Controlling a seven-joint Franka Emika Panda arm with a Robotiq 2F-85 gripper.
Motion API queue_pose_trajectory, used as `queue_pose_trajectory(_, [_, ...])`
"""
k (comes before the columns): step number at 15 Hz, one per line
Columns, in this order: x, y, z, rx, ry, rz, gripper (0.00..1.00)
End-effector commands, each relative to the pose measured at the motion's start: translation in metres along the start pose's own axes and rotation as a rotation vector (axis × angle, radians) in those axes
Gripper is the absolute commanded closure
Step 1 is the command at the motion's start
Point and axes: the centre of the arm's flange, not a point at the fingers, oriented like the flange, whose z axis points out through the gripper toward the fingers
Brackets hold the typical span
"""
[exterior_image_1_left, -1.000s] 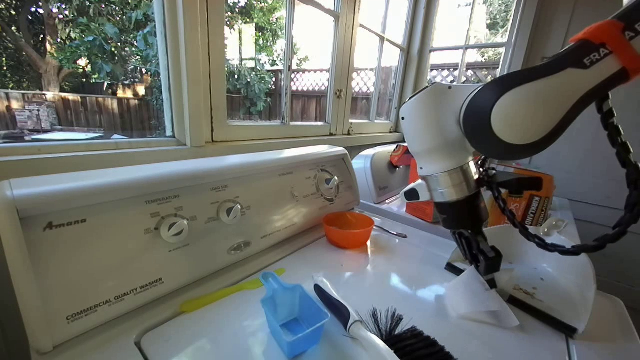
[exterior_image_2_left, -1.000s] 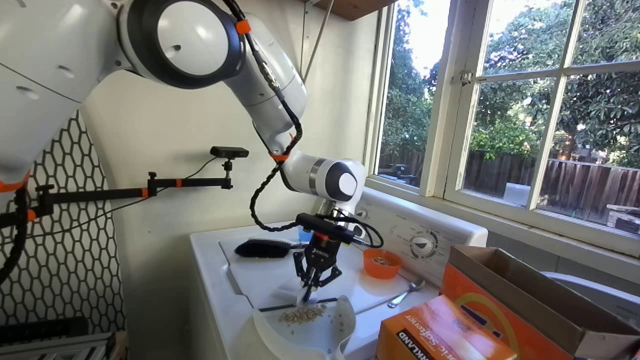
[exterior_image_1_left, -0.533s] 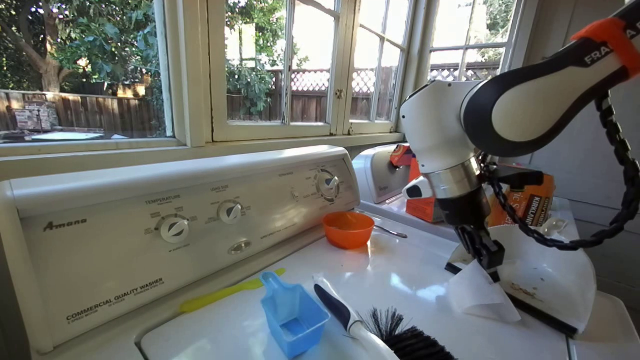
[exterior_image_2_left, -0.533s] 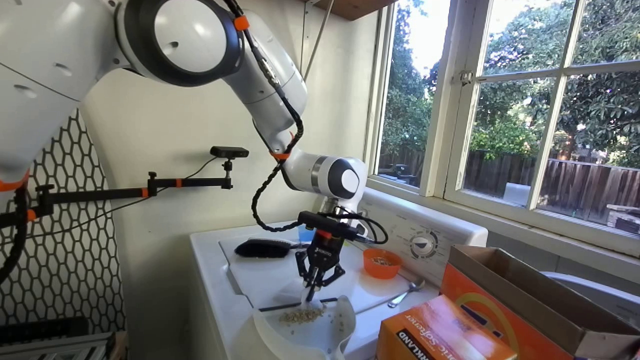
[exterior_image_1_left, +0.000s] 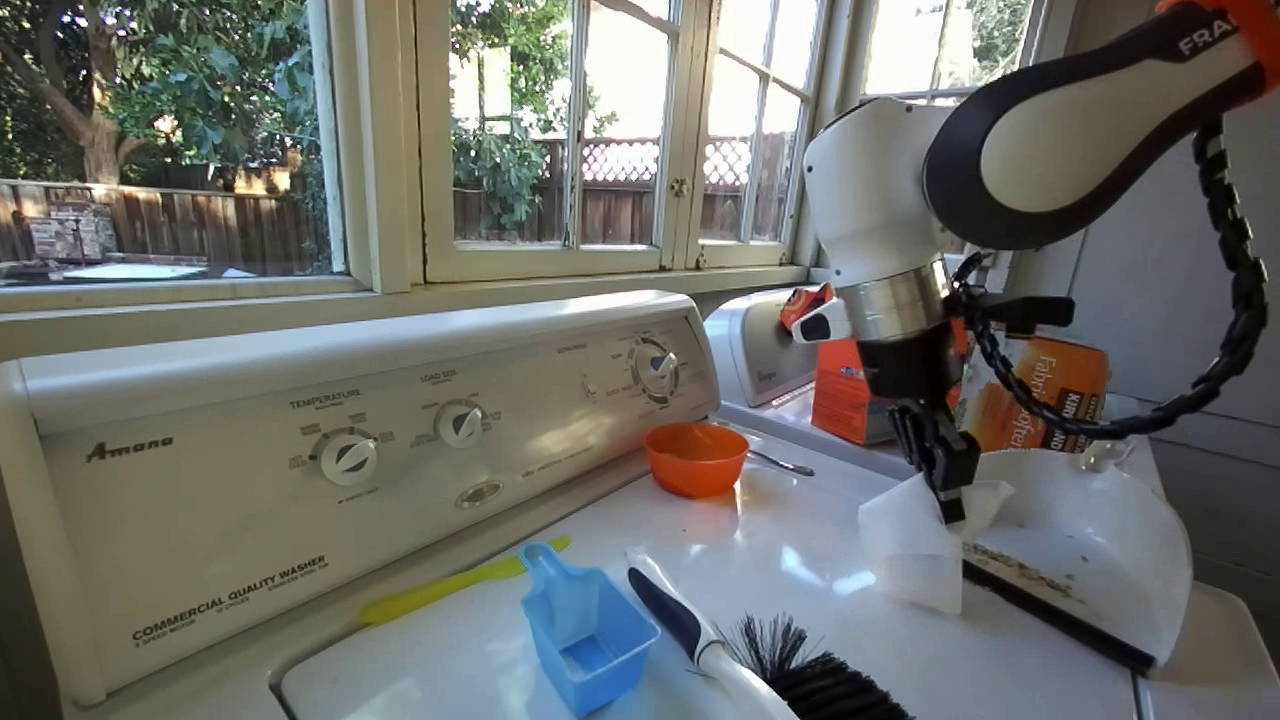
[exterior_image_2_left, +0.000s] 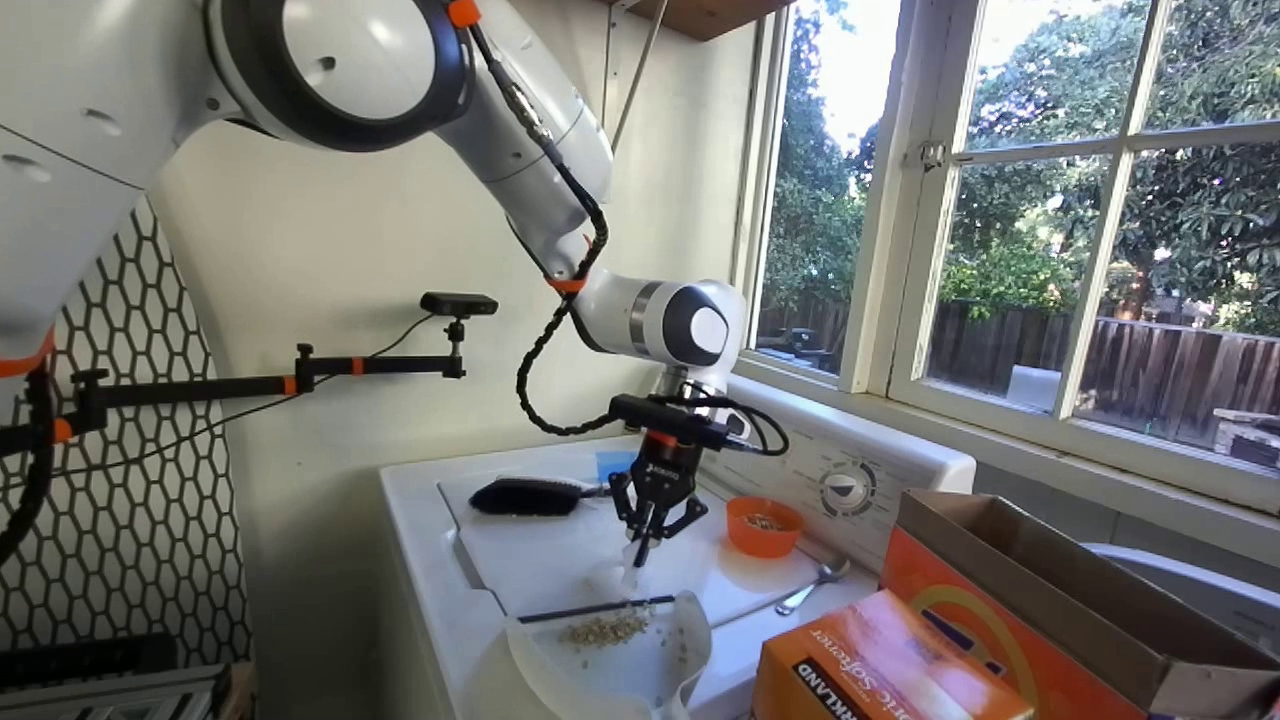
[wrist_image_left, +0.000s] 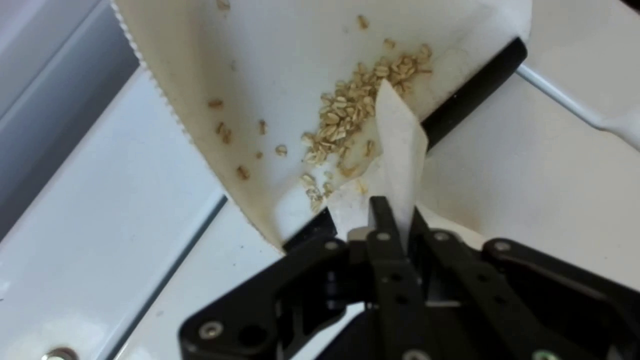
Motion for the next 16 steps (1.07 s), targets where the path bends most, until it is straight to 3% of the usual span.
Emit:
queue_pose_trajectory(1, [0.010, -0.004, 0.004, 0.038, 0.061, -0.011, 0.97])
queue_pose_trajectory(6, [0.032, -0.014, 0.022, 0.077, 0.092, -0.020, 0.97])
queue_pose_trajectory(11, [0.033, -0.013, 0.044, 0.070, 0.011, -0.017, 0.97])
queue_pose_trajectory(16, [0.020, -0.005, 0.044, 0.043, -0.060, -0.014, 0.97])
